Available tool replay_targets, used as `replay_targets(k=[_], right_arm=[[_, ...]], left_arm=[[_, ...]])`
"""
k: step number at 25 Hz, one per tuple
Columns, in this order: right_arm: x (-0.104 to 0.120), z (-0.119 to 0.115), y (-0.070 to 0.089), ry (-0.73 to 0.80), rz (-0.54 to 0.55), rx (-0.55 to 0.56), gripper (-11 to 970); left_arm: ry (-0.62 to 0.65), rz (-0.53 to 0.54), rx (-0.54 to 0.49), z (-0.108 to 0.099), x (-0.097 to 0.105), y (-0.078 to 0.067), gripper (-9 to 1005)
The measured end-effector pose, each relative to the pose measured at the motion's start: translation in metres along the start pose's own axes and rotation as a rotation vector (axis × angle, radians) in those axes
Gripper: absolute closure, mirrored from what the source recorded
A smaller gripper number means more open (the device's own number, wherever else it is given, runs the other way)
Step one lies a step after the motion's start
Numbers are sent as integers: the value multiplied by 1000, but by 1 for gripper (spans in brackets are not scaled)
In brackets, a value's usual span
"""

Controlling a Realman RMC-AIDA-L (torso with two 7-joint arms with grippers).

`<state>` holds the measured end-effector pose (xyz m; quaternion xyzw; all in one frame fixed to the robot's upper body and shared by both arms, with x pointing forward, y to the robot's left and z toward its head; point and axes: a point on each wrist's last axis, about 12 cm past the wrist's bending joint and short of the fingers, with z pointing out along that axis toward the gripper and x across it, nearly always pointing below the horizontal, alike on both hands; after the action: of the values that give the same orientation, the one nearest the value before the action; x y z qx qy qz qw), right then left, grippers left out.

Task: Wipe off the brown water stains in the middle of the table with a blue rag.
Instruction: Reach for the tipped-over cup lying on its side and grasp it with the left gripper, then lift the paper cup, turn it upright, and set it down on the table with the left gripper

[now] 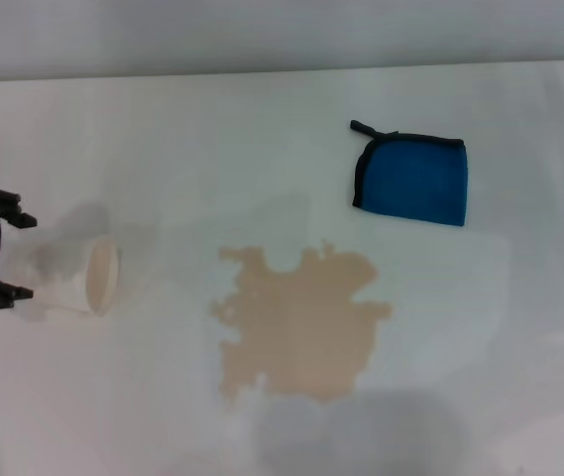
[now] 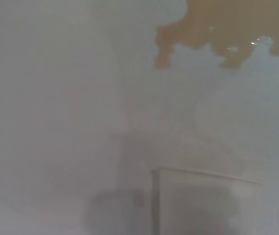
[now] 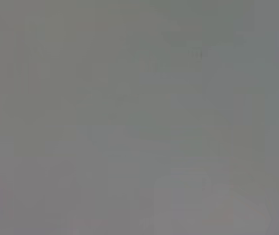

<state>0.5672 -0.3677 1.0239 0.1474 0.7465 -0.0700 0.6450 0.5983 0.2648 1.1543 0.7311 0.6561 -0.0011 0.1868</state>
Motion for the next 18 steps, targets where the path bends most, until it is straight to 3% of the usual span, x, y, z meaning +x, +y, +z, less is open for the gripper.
replay_targets(k=[10, 18], right_arm=[[1, -1, -1, 1, 1, 2, 176], [2, -2, -3, 6, 1, 7, 177]], left_arm=[[16, 52, -5, 23, -7, -1, 140], [10, 35, -16, 41, -6, -2, 149]])
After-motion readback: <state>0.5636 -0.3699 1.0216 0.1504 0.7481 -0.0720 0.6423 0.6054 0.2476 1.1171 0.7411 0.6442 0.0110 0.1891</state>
